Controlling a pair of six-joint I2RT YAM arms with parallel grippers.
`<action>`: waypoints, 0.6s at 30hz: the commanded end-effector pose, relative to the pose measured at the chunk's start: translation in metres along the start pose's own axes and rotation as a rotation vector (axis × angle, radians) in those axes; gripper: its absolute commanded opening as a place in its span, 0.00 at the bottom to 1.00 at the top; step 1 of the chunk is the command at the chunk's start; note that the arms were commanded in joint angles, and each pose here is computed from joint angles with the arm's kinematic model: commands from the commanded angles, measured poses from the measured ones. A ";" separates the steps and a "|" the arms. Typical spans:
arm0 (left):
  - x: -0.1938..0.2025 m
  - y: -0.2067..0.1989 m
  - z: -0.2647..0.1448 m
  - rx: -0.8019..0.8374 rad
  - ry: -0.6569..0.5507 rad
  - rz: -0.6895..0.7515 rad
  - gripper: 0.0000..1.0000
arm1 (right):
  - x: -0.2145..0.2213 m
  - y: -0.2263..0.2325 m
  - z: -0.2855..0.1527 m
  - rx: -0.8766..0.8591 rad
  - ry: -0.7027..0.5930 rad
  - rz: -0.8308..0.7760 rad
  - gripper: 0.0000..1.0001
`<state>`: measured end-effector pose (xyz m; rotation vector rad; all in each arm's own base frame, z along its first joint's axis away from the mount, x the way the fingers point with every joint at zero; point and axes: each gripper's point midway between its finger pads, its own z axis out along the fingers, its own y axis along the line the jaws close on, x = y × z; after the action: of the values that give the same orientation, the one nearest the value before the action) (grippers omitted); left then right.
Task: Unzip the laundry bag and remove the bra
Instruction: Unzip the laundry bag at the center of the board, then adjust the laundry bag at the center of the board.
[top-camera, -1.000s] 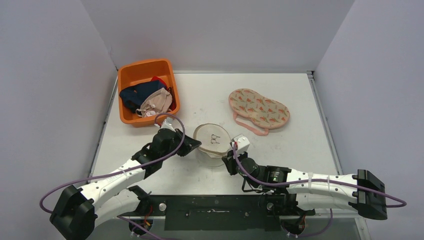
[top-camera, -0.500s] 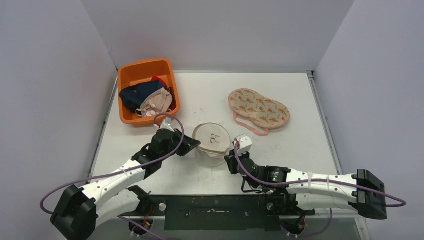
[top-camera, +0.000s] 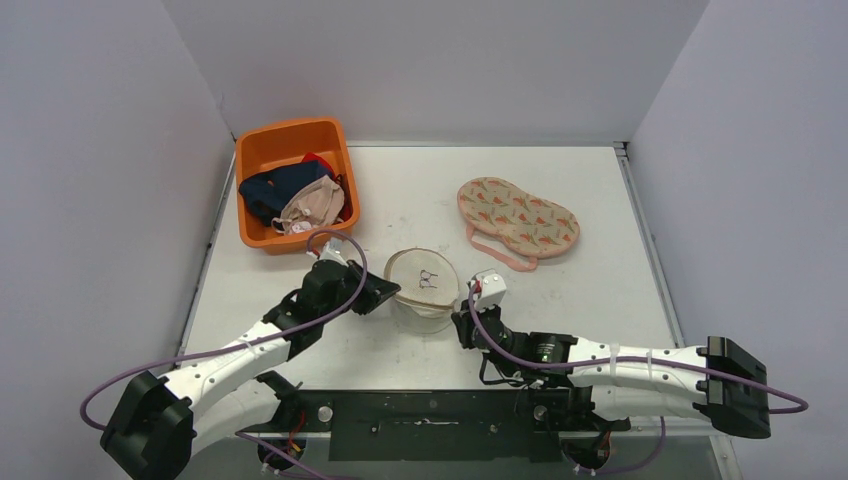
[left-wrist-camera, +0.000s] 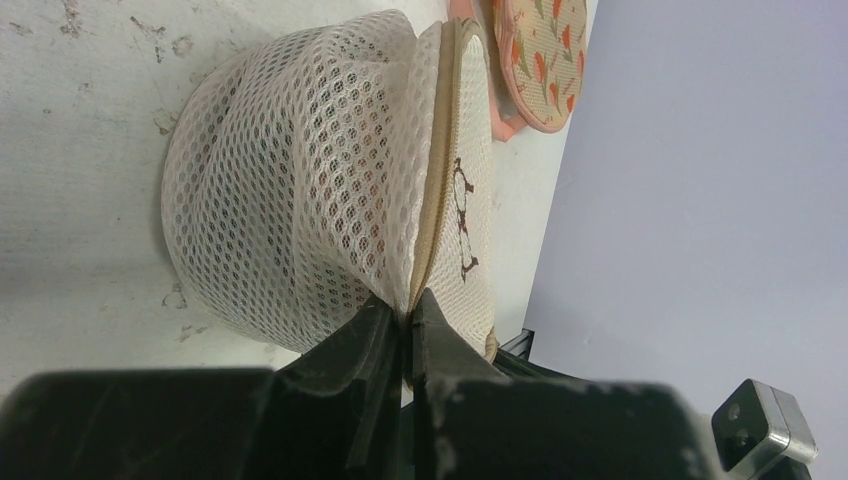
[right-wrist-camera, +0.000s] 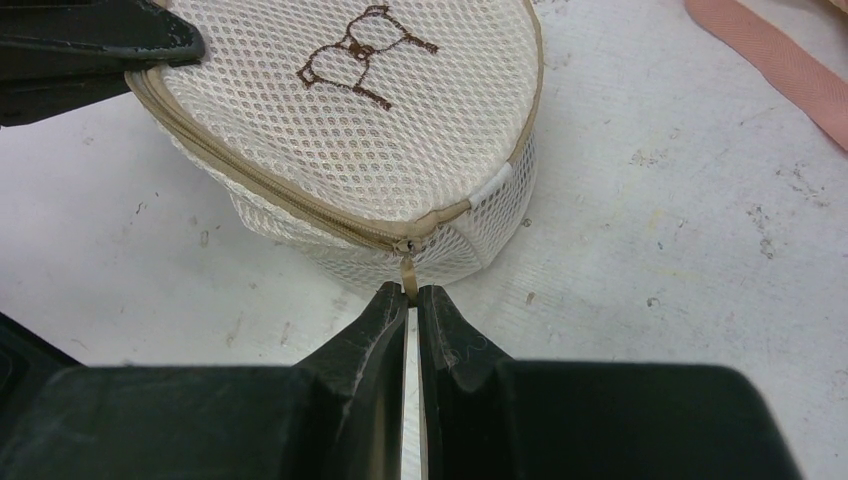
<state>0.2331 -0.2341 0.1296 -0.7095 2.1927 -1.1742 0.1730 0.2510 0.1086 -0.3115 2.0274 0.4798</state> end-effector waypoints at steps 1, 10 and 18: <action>-0.011 -0.008 -0.002 0.045 -0.049 -0.001 0.00 | 0.002 -0.018 0.001 0.074 -0.008 -0.001 0.05; -0.010 -0.011 -0.006 0.074 -0.045 -0.006 0.00 | 0.006 -0.027 0.002 0.102 0.002 -0.004 0.05; -0.007 -0.017 -0.005 0.132 -0.033 -0.043 0.00 | -0.013 0.003 -0.006 -0.050 -0.026 0.061 0.42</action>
<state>0.2280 -0.2331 0.1296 -0.7114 2.1617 -1.2324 0.1722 0.2438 0.1032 -0.2967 2.0418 0.4933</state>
